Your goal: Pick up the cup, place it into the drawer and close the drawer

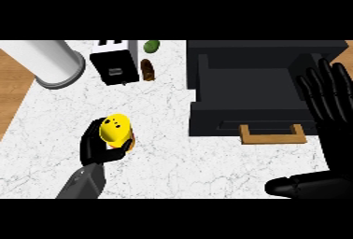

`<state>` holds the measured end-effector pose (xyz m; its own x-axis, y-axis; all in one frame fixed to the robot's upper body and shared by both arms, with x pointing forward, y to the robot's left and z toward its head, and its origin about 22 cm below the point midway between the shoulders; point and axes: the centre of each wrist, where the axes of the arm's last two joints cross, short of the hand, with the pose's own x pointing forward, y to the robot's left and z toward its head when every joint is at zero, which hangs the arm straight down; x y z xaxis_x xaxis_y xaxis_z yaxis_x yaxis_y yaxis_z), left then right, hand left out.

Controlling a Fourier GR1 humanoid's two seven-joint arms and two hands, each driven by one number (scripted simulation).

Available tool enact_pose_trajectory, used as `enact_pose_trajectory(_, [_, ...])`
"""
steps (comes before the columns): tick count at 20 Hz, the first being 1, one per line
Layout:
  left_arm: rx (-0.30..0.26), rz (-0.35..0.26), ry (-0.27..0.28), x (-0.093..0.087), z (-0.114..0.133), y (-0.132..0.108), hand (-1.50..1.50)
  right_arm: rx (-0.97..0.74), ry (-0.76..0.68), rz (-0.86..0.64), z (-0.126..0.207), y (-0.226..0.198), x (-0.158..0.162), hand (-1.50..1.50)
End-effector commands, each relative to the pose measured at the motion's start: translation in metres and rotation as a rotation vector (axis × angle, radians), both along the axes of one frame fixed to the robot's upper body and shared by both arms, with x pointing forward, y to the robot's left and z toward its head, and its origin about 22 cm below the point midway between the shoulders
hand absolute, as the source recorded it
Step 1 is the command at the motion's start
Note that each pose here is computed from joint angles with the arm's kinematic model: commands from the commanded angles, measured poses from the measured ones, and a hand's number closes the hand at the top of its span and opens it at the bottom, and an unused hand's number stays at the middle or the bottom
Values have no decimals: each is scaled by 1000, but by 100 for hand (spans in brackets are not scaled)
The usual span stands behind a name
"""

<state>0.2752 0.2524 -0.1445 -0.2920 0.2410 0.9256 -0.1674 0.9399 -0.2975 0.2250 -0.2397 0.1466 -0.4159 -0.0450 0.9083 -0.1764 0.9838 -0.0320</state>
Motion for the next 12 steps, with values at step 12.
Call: enact_pose_trajectory(12, [27, -70, -201, -7, 11, 33, 150, 9, -9, -17, -5, -15, -1, -150])
